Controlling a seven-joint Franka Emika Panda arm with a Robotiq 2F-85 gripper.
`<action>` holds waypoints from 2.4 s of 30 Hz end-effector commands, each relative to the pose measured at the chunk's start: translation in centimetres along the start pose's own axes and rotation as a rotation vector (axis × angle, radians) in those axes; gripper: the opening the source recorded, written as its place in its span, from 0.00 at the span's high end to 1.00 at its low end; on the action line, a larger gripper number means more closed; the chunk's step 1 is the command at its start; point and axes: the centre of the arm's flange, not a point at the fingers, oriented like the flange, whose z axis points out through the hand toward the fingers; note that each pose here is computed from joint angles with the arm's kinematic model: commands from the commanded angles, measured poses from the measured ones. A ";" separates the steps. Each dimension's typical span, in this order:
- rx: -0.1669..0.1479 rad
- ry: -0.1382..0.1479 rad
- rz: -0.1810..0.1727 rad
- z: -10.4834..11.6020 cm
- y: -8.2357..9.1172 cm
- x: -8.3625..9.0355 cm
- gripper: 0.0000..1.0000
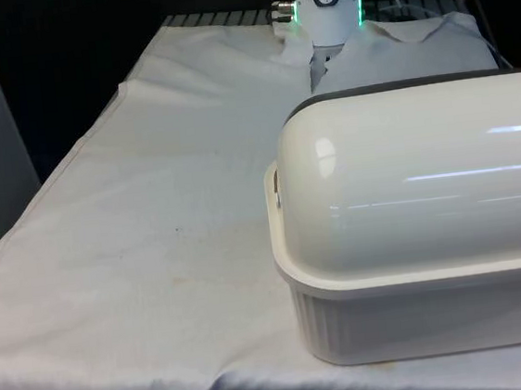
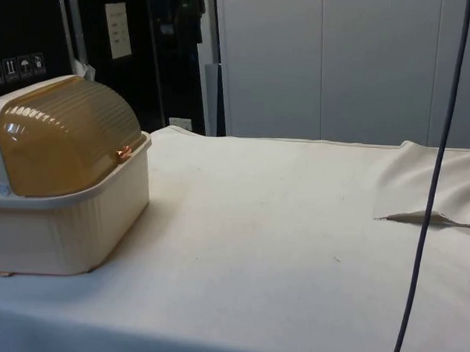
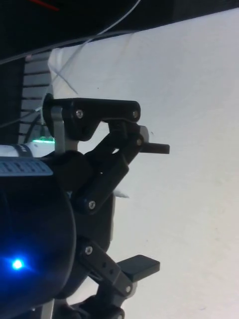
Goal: Open the lid, then close it.
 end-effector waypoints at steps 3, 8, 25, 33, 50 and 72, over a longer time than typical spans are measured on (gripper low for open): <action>-0.006 0.034 0.001 0.6 -0.9 0.1 0.00; -0.004 0.054 -0.002 1.1 -1.4 0.1 0.00; 0.004 0.125 -0.021 4.2 -2.6 -0.5 0.00; 0.009 0.143 -0.029 5.7 -2.7 -0.8 0.00; 0.007 0.187 -0.066 9.5 -3.8 -0.8 0.00; 0.009 0.251 -0.092 14.0 -4.8 1.3 0.00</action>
